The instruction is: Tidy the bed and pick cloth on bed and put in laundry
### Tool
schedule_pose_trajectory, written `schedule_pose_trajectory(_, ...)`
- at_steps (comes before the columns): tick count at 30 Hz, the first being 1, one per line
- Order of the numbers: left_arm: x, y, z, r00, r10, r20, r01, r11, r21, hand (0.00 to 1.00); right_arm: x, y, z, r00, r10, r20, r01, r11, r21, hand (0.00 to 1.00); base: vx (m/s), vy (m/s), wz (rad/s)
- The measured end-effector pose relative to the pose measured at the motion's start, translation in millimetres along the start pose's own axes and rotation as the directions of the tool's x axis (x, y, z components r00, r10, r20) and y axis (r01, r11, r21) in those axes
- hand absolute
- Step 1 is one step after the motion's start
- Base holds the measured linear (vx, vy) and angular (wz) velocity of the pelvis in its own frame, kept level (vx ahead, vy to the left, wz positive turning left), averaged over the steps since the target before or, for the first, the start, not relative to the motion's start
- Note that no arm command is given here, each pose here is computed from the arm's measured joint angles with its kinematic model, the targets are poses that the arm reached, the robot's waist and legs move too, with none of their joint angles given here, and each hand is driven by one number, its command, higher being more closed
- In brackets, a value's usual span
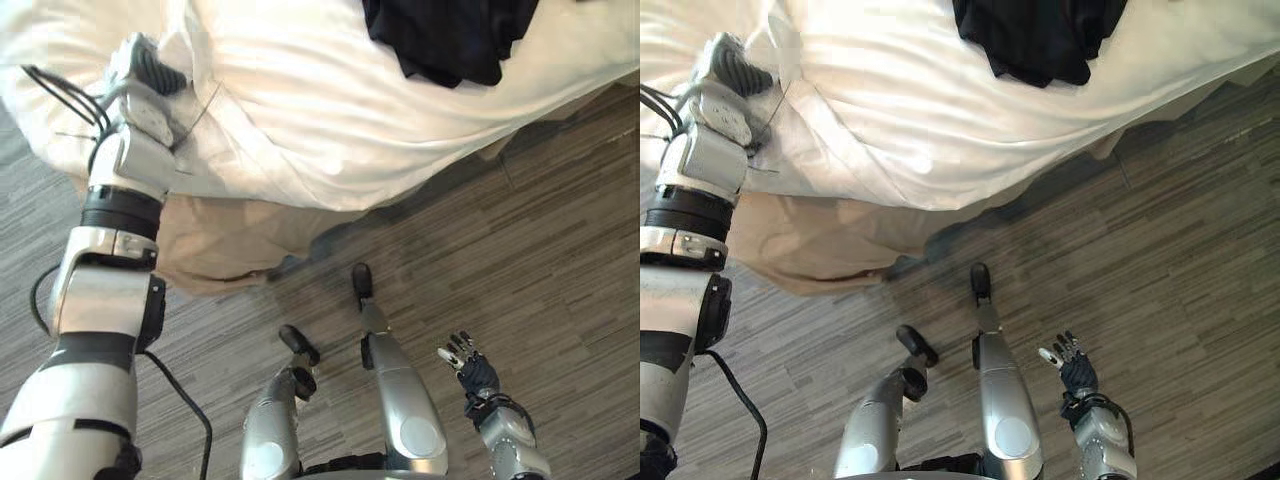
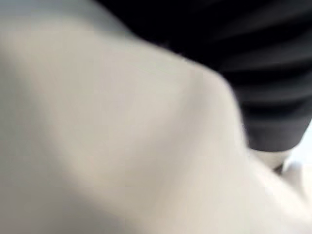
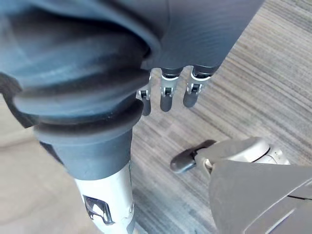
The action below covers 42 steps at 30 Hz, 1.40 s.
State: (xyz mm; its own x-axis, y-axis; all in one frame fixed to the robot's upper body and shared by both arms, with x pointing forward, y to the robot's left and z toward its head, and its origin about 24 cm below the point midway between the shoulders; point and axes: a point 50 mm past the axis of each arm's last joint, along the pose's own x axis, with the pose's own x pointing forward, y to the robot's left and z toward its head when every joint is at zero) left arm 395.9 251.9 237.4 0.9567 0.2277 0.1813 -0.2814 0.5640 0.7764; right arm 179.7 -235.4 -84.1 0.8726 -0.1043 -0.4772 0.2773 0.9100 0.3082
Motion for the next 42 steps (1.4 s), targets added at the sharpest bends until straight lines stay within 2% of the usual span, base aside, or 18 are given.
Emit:
schedule_pose_trajectory(3, -30.4, -50.5, -33.3, 0.991, -0.132, 0.034, 0.136, 0.974, -0.182, 0.0, -9.7, -10.4, -12.9, 0.996, -0.061, -0.062, 0.059, 0.998, -0.03, 0.0, 0.08, 0.072, 0.4)
schedule_pose_trajectory(6, -66.7, -88.8, -74.7, 0.974, -0.225, -0.032, 0.205, 0.93, -0.305, 0.0, -17.2, -17.4, -26.5, 0.987, -0.101, -0.129, 0.095, 0.994, -0.05, 0.0, 0.09, 0.058, 0.36)
schedule_pose_trajectory(8, -124.7, -131.5, -132.2, 0.914, -0.351, -0.201, 0.223, 0.852, -0.474, 0.0, -23.1, -25.6, -36.3, 0.975, -0.141, -0.172, 0.129, 0.988, -0.082, 0.0, 0.12, 0.057, 0.42)
schedule_pose_trajectory(9, -141.0, -141.6, -144.0, 0.891, -0.383, -0.243, 0.214, 0.828, -0.518, 0.0, -24.8, -27.8, -38.6, 0.972, -0.151, -0.18, 0.135, 0.986, -0.097, 0.0, 0.13, 0.056, 0.39)
schedule_pose_trajectory(11, -214.4, -176.1, -183.3, 0.765, -0.499, -0.408, 0.161, 0.761, -0.628, 0.0, -31.0, -35.4, -47.3, 0.958, -0.197, -0.21, 0.175, 0.977, -0.119, 0.0, 0.09, 0.055, 0.48)
schedule_pose_trajectory(12, -229.9, -181.1, -189.9, 0.735, -0.512, -0.445, 0.142, 0.758, -0.637, 0.0, -32.0, -36.9, -48.7, 0.954, -0.212, -0.212, 0.192, 0.975, -0.113, 0.0, 0.04, 0.04, 0.5)
schedule_pose_trajectory(15, -314.9, -196.8, -216.9, 0.555, -0.55, -0.624, 0.032, 0.764, -0.644, 0.0, -34.5, -43.4, -48.4, 0.936, -0.292, -0.196, 0.285, 0.957, -0.063, 0.0, 0.0, 0.041, 0.32)
schedule_pose_trajectory(18, -355.8, -199.6, -229.4, 0.438, -0.553, -0.709, -0.02, 0.783, -0.622, 0.0, -35.9, -51.8, -42.6, 0.923, -0.345, -0.171, 0.349, 0.937, -0.005, 0.0, -0.03, 0.023, 0.19)
schedule_pose_trajectory(21, -382.3, -196.6, -243.3, 0.335, -0.525, -0.783, -0.093, 0.808, -0.582, 0.0, -33.3, -65.7, -23.2, 0.908, -0.405, -0.108, 0.411, 0.911, 0.035, 0.0, -0.06, 0.007, -0.03)
schedule_pose_trajectory(25, -391.8, -186.8, -255.1, 0.291, -0.469, -0.834, -0.138, 0.842, -0.522, 0.0, -28.2, -83.0, 28.4, 0.886, -0.463, 0.033, 0.464, 0.885, -0.029, 0.0, -0.04, -0.002, 0.05)
schedule_pose_trajectory(26, -391.4, -184.7, -256.5, 0.292, -0.455, -0.841, -0.154, 0.846, -0.511, 0.0, -24.0, -82.0, 54.8, 0.893, -0.437, 0.109, 0.445, 0.892, -0.074, 0.0, -0.02, 0.005, 0.13)
schedule_pose_trajectory(27, -391.3, -183.2, -257.6, 0.29, -0.449, -0.845, -0.18, 0.842, -0.509, 0.0, -18.9, -74.6, 82.7, 0.903, -0.385, 0.19, 0.412, 0.902, -0.13, 1.0, -0.02, 0.006, 0.15)
schedule_pose_trajectory(30, -390.0, -182.1, -257.8, 0.3, -0.442, -0.845, -0.213, 0.833, -0.511, 0.0, -5.3, -45.7, 126.3, 0.926, -0.216, 0.309, 0.304, 0.914, -0.27, 1.0, 0.01, 0.005, 0.13)
schedule_pose_trajectory(32, -386.2, -183.3, -256.1, 0.322, -0.444, -0.836, -0.242, 0.816, -0.526, 0.0, 12.7, -7.1, 150.6, 0.95, 0.012, 0.312, 0.133, 0.888, -0.44, 1.0, 0.03, 0.003, 0.2)
schedule_pose_trajectory(33, -384.3, -184.0, -255.4, 0.328, -0.444, -0.834, -0.248, 0.811, -0.53, 0.0, 16.5, 2.4, 153.4, 0.952, 0.064, 0.299, 0.09, 0.876, -0.474, 1.0, 0.04, 0.0, 0.28)
schedule_pose_trajectory(36, -378.2, -187.2, -251.9, 0.357, -0.45, -0.819, -0.287, 0.782, -0.554, 0.0, 37.1, 71.1, 176.2, 0.902, 0.376, 0.21, -0.158, 0.742, -0.651, 1.0, 0.07, 0.005, 0.33)
schedule_pose_trajectory(40, -377.7, -189.7, -249.6, 0.358, -0.44, -0.823, -0.358, 0.75, -0.556, 0.0, 49.8, 126.3, 206.6, 0.792, 0.587, 0.167, -0.362, 0.672, -0.646, 1.0, 0.04, 0.026, 0.28)
schedule_pose_trajectory(42, -377.6, -193.9, -247.1, 0.365, -0.442, -0.82, -0.415, 0.711, -0.568, 0.0, 47.0, 169.2, 221.2, 0.64, 0.751, 0.165, -0.56, 0.603, -0.568, 1.0, 0.01, 0.019, 0.43)
